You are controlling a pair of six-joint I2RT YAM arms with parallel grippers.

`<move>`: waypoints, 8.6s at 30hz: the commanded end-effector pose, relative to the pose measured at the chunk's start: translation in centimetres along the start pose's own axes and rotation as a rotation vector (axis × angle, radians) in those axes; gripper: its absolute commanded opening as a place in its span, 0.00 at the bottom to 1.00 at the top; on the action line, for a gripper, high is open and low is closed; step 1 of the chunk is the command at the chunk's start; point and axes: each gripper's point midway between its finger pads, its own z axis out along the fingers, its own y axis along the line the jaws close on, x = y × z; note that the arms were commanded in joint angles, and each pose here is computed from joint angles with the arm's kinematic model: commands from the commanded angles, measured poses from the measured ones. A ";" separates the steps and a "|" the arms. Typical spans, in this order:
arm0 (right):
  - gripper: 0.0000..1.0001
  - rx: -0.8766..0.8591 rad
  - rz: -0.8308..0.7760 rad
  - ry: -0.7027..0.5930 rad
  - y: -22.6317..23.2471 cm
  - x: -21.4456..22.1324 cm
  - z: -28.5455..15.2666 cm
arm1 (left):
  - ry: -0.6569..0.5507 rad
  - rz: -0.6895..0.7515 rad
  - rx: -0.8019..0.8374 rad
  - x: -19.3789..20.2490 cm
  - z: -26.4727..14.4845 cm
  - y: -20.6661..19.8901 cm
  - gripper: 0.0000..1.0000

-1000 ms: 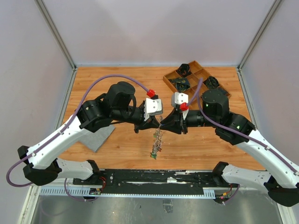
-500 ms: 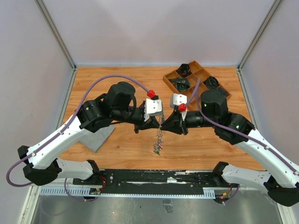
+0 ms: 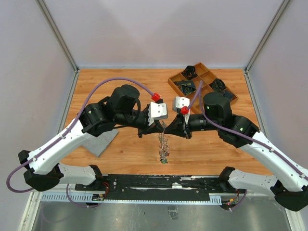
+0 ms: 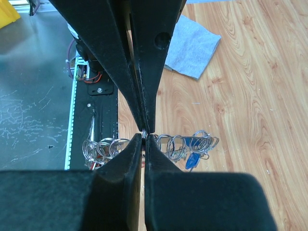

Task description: Put the keys on the keyring

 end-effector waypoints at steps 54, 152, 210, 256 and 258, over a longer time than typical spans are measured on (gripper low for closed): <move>0.00 0.037 -0.438 -0.829 4.1 -16.0 -7.6 | -0.834 0.008 -0.129 -11.8 -8.7 -1.7 0.30; 0.31 0.109 -0.353 -0.087 0.5 -3.0 -4.9 | -0.432 0.112 -0.003 -8.0 -3.7 -2.0 0.00; 0.00 0.010 -0.397 -0.237 2.4 -6.2 -3.7 | -0.462 0.126 0.011 -8.4 -4.4 -2.6 0.03; 0.00 0.119 -0.354 -0.255 0.6 -7.6 -4.1 | -0.441 0.071 -0.153 -7.0 -2.2 1.2 0.38; 0.00 0.118 -0.347 -0.246 0.6 -7.5 -4.0 | -0.434 0.075 -0.158 -7.0 -2.2 1.3 0.35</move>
